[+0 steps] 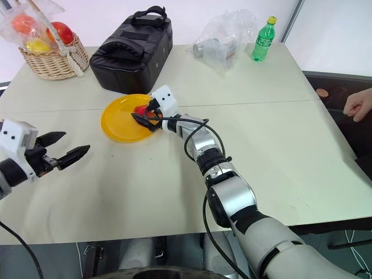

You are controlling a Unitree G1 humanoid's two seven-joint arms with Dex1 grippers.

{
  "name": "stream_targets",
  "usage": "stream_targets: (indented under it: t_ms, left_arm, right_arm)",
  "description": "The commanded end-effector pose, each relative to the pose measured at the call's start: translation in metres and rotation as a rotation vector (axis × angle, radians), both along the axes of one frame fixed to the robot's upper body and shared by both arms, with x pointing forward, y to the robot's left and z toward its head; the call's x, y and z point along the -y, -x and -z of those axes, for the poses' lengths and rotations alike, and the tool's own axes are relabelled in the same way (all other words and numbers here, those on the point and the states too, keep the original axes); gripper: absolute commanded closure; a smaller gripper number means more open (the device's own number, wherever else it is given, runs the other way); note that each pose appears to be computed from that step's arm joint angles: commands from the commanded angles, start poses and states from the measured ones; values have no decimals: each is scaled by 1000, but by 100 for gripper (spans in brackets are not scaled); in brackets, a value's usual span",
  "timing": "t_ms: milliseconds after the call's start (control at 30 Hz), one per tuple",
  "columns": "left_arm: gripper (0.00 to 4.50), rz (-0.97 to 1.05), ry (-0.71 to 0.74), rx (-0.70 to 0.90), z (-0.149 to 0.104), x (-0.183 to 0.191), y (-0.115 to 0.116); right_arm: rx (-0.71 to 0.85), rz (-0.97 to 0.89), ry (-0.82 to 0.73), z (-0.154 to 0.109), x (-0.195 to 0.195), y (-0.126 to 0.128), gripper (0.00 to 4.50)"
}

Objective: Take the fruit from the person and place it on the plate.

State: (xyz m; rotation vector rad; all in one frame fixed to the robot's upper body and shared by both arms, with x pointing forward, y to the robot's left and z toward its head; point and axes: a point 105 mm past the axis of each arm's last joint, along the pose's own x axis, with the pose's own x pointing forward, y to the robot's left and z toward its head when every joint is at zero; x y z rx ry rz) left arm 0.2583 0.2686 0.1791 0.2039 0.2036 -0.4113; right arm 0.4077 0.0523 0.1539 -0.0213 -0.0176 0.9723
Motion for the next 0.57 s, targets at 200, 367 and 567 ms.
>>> stream_targets:
  t_ms: [200,367,567]
  left_arm:
    - [0,-4,13,78,-16,2,-7]
    - [0,-58,41,131,-22,-5,-14]
    - [0,-121,82,194,-25,-11,-21]
  right_arm:
    - [164,-3,-81,-57,6,0,3]
    - [228,85,-71,-74,48,-4,3]
    - [224,257,24,-56,119,-13,3]
